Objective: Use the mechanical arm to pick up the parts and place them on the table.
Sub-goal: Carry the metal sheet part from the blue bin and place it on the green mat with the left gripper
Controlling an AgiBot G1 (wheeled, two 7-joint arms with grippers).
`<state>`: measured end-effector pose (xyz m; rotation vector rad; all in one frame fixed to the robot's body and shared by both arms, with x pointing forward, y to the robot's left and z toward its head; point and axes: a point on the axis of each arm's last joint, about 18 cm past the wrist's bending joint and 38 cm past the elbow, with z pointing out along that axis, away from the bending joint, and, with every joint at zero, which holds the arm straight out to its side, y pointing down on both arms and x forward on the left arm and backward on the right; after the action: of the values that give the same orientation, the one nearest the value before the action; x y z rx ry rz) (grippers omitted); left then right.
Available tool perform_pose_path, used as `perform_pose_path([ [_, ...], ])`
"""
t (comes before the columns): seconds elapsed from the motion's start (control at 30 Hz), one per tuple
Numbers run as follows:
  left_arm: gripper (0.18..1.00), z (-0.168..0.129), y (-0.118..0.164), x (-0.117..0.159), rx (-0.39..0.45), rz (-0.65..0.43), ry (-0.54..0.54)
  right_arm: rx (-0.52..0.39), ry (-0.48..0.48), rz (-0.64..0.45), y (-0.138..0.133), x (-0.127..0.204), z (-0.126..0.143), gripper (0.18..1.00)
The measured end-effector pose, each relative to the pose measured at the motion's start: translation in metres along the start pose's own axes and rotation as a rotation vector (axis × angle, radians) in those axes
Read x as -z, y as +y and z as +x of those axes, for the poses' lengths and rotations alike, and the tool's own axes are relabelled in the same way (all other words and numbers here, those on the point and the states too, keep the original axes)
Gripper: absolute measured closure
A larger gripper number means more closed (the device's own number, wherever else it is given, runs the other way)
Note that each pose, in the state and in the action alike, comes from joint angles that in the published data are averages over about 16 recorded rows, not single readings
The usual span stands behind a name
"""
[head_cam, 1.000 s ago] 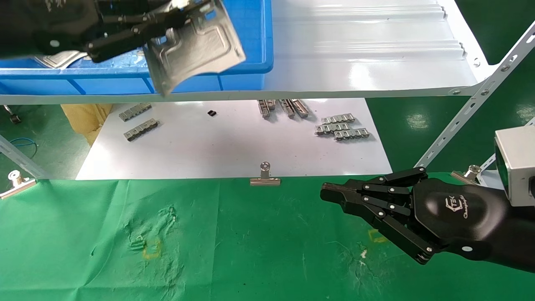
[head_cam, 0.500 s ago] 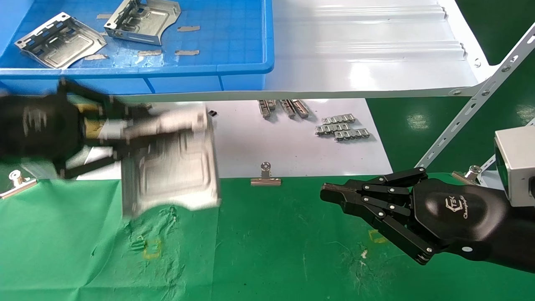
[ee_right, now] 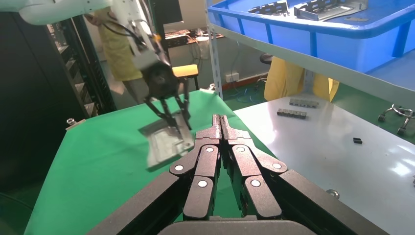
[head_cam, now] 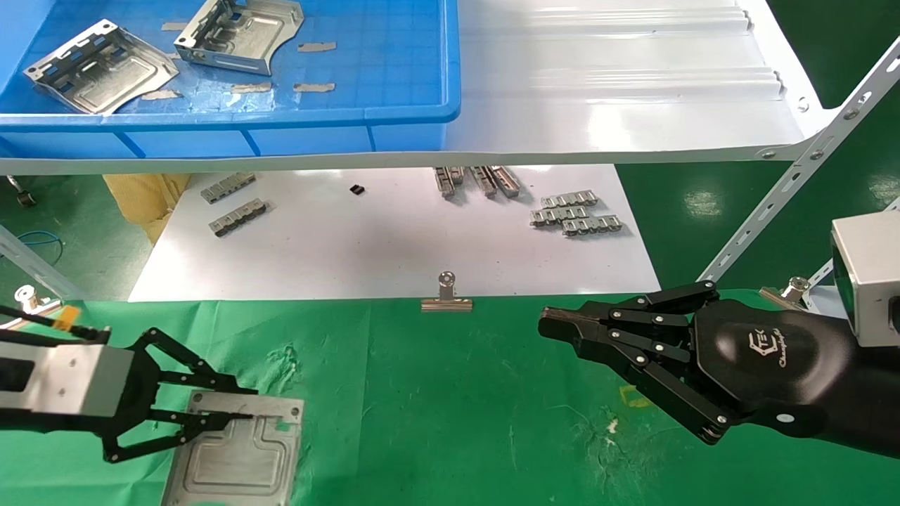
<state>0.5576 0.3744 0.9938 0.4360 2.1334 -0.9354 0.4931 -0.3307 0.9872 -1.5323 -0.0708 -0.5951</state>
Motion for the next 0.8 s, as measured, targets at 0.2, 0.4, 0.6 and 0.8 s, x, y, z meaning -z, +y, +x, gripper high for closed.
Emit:
perform_pose_path([
  [0.2,0.907,0.0,0.021,-0.01,0.031,-0.055,0.004,0.0,0.0,0.0,0.0,0.0,0.0,0.988],
  [0.4,0.907,0.0,0.034,-0.02,0.053,-0.082,0.0,0.0,0.0,0.0,0.0,0.0,0.0,0.988],
  [0.6,0.907,0.0,0.046,-0.028,0.069,-0.112,-0.004,0.0,0.0,0.0,0.0,0.0,0.0,0.988],
  [0.8,0.907,0.001,0.055,-0.034,0.081,-0.134,-0.005,0.0,0.0,0.0,0.0,0.0,0.0,0.988],
])
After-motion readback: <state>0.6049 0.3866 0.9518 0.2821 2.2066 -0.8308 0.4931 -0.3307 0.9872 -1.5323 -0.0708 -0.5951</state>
